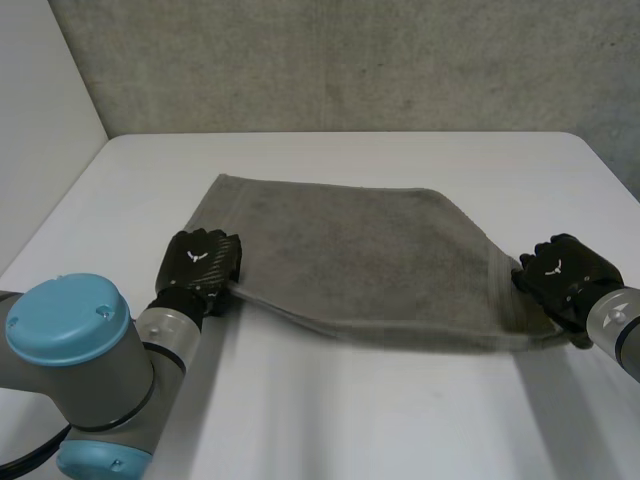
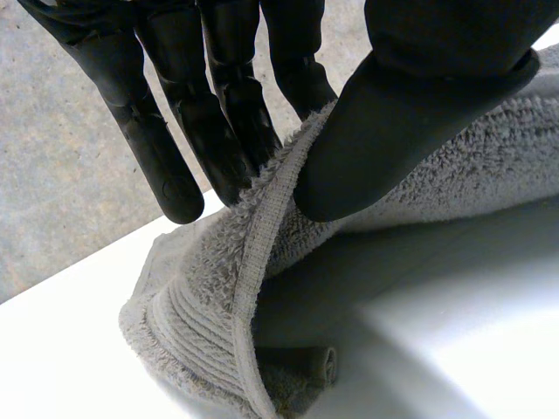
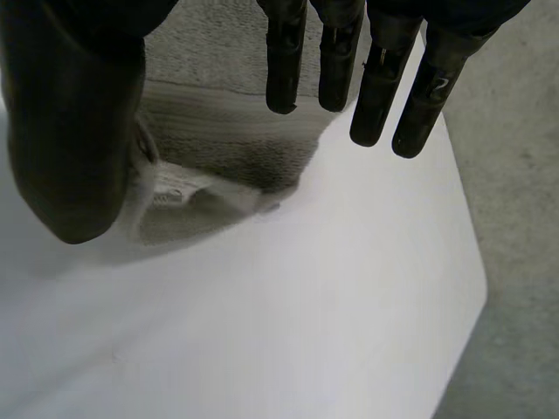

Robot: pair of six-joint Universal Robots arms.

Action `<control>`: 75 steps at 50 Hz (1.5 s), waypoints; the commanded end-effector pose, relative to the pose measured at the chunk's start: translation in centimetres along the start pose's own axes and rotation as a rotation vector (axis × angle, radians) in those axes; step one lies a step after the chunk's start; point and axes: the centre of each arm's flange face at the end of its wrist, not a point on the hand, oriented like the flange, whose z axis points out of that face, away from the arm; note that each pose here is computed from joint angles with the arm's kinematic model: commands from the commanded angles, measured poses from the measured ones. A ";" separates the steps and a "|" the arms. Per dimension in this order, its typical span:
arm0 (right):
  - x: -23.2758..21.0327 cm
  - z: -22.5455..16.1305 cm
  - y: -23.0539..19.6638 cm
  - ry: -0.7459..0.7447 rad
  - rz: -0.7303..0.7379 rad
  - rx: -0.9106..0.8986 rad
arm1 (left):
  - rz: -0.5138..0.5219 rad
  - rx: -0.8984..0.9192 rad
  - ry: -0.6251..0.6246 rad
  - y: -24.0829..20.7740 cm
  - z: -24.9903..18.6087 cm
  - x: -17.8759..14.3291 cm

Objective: Fold the towel.

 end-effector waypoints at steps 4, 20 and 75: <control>-1.0 0.3 -0.3 -0.078 0.255 0.059 | 0.000 0.003 0.002 -0.1 -0.1 0.0; -3.7 -0.1 0.1 -0.212 0.390 0.073 | 0.000 0.001 -0.003 -0.1 0.0 -0.1; -10.1 2.7 -5.4 -0.196 0.691 0.232 | -0.015 0.070 -0.025 -2.4 -0.2 -0.9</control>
